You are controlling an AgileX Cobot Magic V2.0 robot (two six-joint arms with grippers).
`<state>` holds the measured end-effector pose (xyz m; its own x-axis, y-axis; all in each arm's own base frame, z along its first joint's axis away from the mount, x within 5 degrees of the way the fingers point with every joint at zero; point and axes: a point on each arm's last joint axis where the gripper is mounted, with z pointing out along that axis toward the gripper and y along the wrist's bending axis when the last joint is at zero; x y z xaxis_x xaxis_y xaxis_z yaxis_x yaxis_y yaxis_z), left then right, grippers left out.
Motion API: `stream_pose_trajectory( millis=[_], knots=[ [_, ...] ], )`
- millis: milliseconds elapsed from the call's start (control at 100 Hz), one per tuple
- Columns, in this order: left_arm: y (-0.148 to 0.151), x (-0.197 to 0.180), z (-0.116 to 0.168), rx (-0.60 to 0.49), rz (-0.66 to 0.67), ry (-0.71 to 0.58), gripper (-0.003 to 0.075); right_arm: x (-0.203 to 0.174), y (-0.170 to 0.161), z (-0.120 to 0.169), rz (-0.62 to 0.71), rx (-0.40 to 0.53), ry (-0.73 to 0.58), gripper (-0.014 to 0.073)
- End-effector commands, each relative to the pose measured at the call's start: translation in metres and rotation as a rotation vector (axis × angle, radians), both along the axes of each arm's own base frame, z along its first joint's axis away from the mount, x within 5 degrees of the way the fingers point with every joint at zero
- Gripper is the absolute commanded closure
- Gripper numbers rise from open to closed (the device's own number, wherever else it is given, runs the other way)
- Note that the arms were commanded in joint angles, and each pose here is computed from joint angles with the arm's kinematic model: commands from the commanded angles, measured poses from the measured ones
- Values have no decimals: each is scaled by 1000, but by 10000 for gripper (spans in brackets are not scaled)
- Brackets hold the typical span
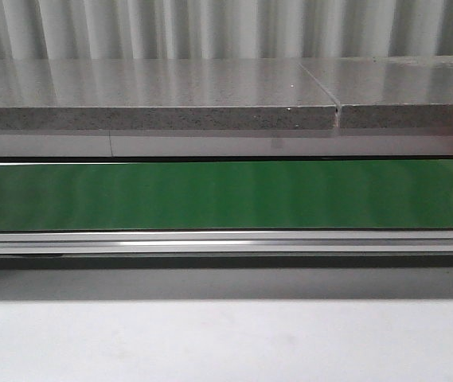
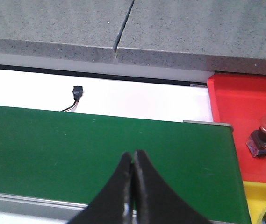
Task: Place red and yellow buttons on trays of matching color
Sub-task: 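Lower the red button onto the belt and open the left gripper, then grasp a yellow push-button from the cluster with the left gripper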
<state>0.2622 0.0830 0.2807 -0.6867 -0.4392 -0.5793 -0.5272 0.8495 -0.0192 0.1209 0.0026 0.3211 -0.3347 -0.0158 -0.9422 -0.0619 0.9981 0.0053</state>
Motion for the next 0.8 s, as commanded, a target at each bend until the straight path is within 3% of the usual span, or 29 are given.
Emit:
stream_pose_trajectory(
  millis=[0, 210, 410, 790],
  knots=[
    [14, -8, 5, 22, 44, -52, 71, 0, -1, 14, -19, 4, -89, 663],
    [39, -10, -28, -20, 134, 3, 71, 0, -1, 14, -19, 4, -89, 663],
    [51, 2, -55, -36, 141, 55, 71, 0, -1, 14, -19, 4, -89, 663],
    [89, 25, -77, -64, 222, 82, 71, 0, -1, 14, -19, 4, -89, 663]
  ],
)
